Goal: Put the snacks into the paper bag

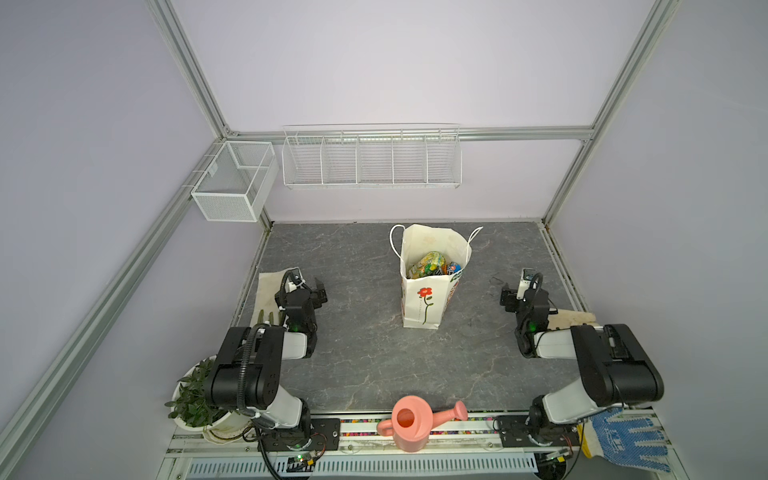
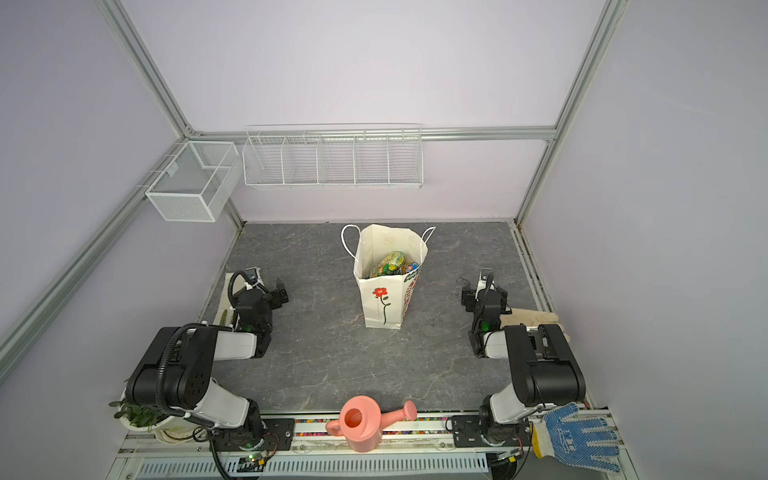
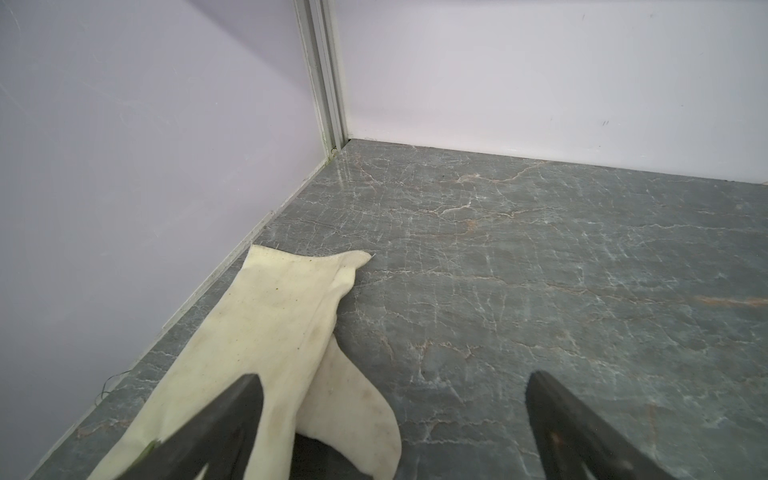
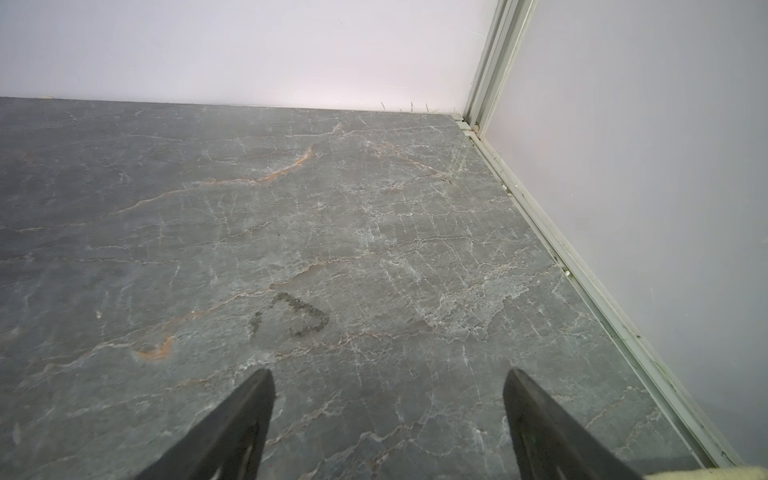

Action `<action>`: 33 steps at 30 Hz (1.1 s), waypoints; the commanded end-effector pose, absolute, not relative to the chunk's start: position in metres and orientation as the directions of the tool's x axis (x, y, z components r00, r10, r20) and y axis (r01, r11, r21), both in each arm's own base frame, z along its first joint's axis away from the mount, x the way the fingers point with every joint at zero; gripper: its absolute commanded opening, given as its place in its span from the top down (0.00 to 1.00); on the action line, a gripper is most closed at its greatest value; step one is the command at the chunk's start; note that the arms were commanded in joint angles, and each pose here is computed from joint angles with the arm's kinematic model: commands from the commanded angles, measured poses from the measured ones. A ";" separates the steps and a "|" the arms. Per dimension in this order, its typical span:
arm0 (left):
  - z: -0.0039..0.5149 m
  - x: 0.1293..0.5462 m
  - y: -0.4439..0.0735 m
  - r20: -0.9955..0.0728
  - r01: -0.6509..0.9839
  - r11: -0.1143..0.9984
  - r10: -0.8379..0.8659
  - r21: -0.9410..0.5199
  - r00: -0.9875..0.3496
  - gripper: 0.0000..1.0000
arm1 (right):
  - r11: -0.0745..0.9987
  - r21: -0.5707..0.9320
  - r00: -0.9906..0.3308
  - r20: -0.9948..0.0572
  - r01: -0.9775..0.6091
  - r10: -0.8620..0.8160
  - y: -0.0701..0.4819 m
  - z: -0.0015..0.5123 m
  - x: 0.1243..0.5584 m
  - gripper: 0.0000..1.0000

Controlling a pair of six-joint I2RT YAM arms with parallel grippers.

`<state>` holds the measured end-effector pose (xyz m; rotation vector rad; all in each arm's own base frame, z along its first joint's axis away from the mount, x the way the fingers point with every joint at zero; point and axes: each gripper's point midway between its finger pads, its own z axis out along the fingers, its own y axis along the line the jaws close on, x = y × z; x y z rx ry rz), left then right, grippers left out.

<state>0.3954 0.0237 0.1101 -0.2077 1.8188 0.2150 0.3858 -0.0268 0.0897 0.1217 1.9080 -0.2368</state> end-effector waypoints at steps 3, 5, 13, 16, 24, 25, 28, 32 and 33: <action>0.118 0.400 0.023 -0.973 -0.251 0.968 -0.039 0.020 -0.229 0.01 | 0.976 -0.091 -0.321 -0.947 0.199 -0.023 -0.026 0.097 0.390 0.11; 0.118 0.400 0.023 -0.973 -0.250 0.968 -0.040 0.018 -0.228 0.01 | 0.976 -0.089 -0.320 -0.947 0.200 -0.021 -0.026 0.097 0.390 0.11; 0.118 0.400 0.023 -0.973 -0.251 0.968 -0.039 0.020 -0.228 0.01 | 0.976 -0.089 -0.320 -0.947 0.199 -0.022 -0.026 0.096 0.389 0.11; 0.118 0.400 0.023 -0.973 -0.251 0.968 -0.040 0.019 -0.227 0.01 | 0.976 -0.090 -0.321 -0.947 0.200 -0.021 -0.027 0.096 0.389 0.11; 0.118 0.400 0.023 -0.973 -0.251 0.968 -0.039 0.020 -0.227 0.01 | 0.976 -0.089 -0.320 -0.947 0.198 -0.022 -0.026 0.096 0.389 0.11; 0.118 0.400 0.023 -0.973 -0.251 0.968 -0.040 0.019 -0.227 0.01 | 0.976 -0.090 -0.320 -0.947 0.199 -0.022 -0.026 0.097 0.389 0.11; 0.118 0.400 0.023 -0.973 -0.251 0.968 -0.040 0.019 -0.227 0.01 | 0.976 -0.090 -0.320 -0.947 0.199 -0.022 -0.026 0.097 0.389 0.11; 0.118 0.400 0.023 -0.973 -0.248 0.969 -0.035 0.023 -0.227 0.01 | 0.976 -0.090 -0.322 -0.947 0.199 -0.022 -0.026 0.096 0.389 0.11; 0.118 0.400 0.022 -0.972 -0.246 0.969 -0.037 0.022 -0.231 0.01 | 0.976 -0.090 -0.321 -0.947 0.200 -0.021 -0.027 0.096 0.389 0.11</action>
